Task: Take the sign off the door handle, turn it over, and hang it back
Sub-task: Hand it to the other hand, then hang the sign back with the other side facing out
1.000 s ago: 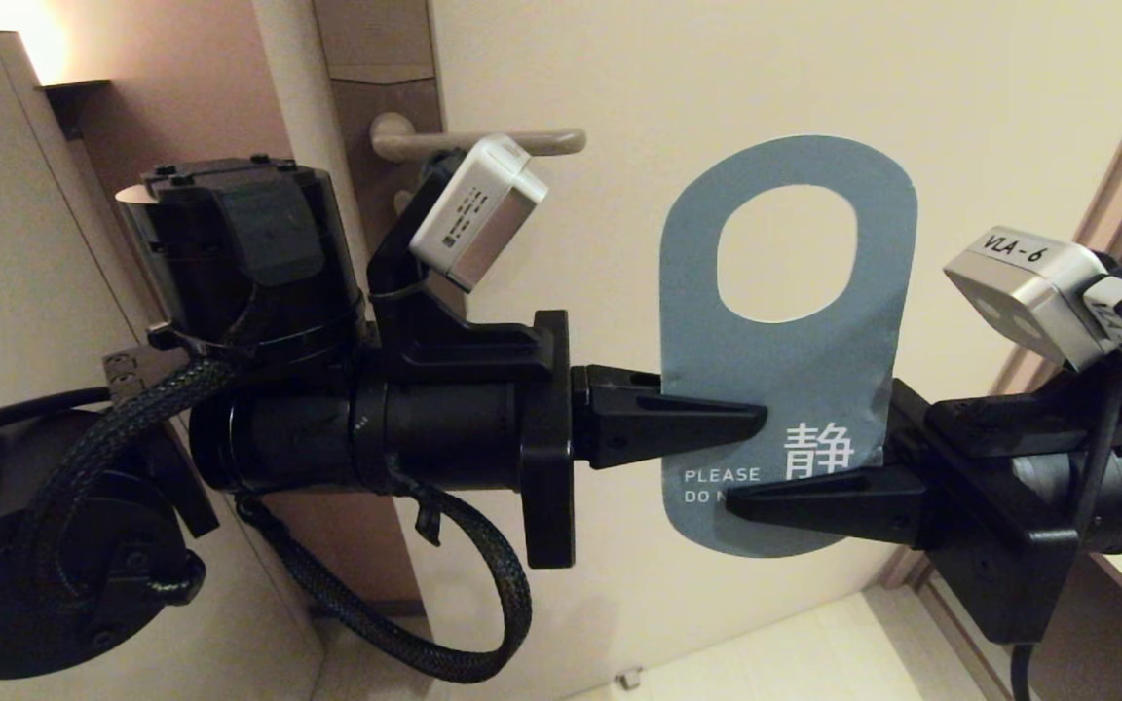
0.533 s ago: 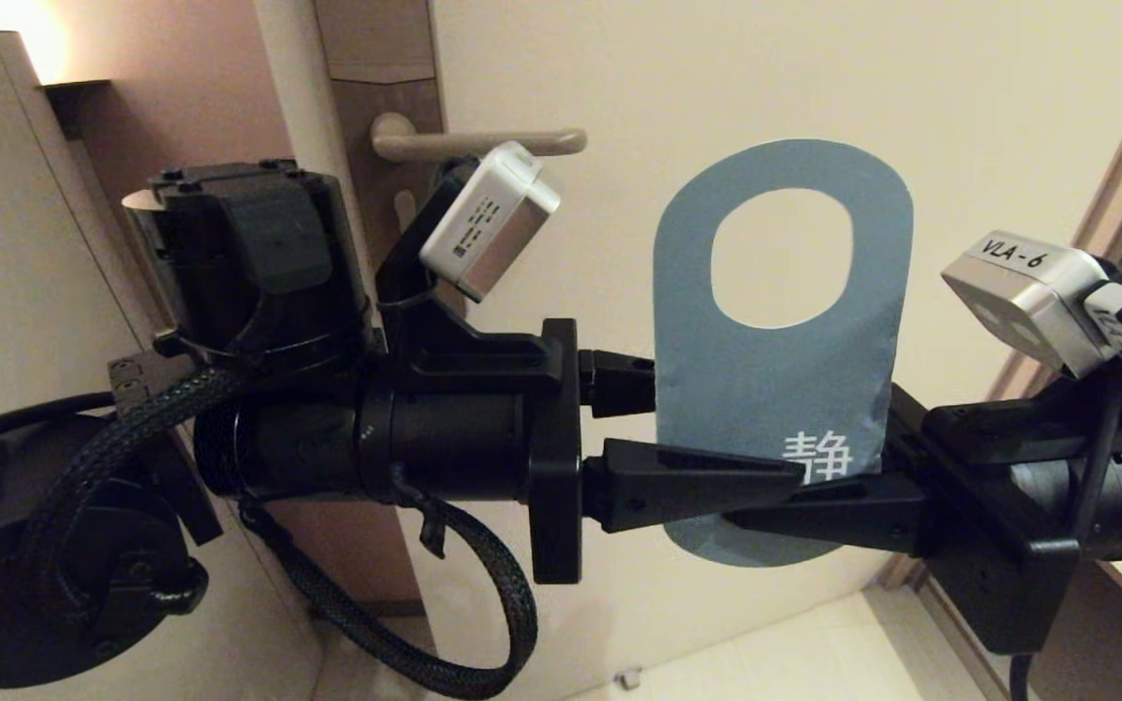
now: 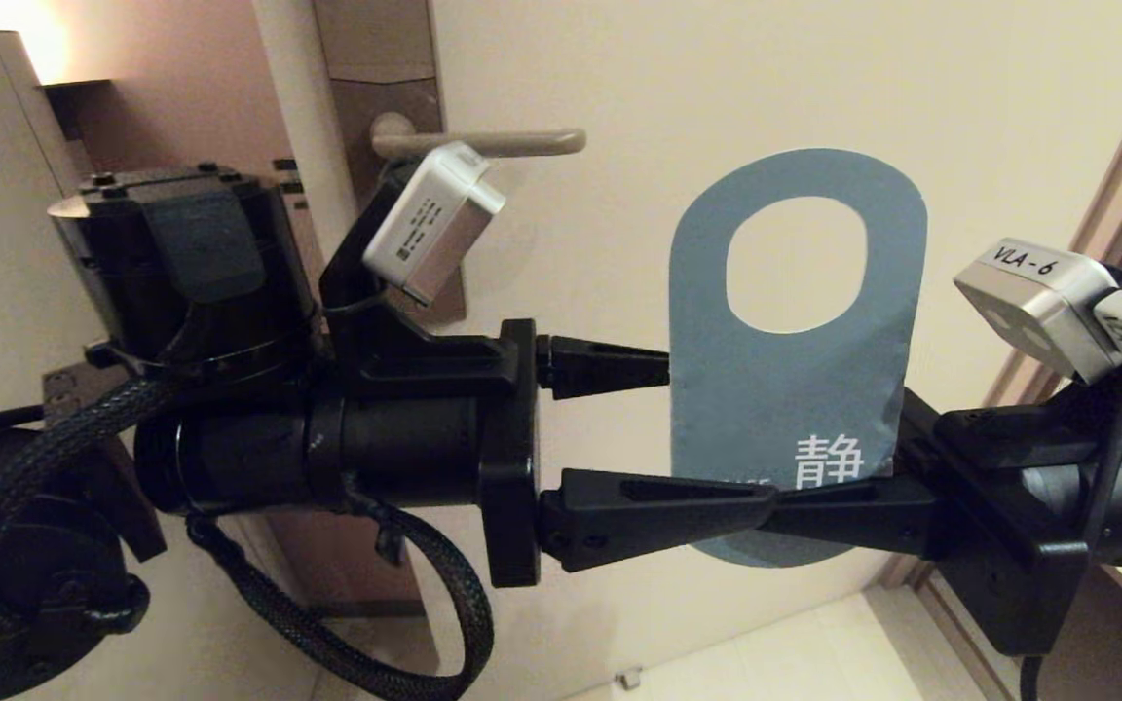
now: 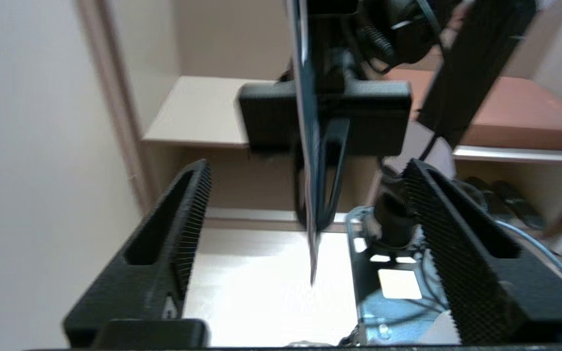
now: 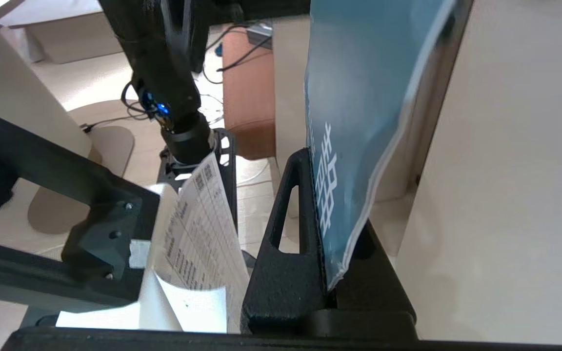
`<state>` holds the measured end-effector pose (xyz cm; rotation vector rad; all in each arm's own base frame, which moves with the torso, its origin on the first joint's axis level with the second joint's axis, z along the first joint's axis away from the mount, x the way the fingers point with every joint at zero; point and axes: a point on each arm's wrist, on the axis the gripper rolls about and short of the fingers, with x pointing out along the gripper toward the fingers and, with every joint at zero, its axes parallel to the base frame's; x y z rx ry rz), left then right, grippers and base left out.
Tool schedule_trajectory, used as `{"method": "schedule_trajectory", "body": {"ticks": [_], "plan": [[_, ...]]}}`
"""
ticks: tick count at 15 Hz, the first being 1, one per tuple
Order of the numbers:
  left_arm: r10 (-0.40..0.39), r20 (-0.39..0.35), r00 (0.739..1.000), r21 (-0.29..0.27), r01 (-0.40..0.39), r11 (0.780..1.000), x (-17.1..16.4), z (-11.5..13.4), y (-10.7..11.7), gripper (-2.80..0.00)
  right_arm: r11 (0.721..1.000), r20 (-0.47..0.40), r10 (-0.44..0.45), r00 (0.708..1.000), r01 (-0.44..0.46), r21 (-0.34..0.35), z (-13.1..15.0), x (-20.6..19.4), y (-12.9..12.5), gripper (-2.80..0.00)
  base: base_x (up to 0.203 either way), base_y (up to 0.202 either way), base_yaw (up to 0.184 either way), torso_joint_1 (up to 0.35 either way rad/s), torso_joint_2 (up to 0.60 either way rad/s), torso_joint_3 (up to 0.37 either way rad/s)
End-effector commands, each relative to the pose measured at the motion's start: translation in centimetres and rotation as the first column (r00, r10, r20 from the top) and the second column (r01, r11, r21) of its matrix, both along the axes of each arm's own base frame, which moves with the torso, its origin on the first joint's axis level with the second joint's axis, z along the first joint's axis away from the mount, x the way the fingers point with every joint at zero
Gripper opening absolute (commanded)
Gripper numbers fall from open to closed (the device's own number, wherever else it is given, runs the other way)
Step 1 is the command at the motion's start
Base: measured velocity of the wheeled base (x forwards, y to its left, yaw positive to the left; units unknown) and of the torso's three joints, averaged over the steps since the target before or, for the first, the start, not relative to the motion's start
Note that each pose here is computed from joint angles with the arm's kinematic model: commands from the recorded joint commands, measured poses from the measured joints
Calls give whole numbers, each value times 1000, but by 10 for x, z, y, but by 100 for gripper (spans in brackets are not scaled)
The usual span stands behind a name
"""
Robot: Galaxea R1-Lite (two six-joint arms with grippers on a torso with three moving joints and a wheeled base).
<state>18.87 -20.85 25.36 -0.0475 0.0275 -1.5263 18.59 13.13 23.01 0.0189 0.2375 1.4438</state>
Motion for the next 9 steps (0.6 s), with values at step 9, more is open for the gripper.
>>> {"method": "schedule_trajectory", "body": {"ticks": [9], "plan": [[267, 13, 964, -11, -267, 964, -33, -5, 52, 0, 991, 18, -136, 991, 135, 5, 2, 10, -27, -280, 0, 0, 0, 0, 0, 0]]}}
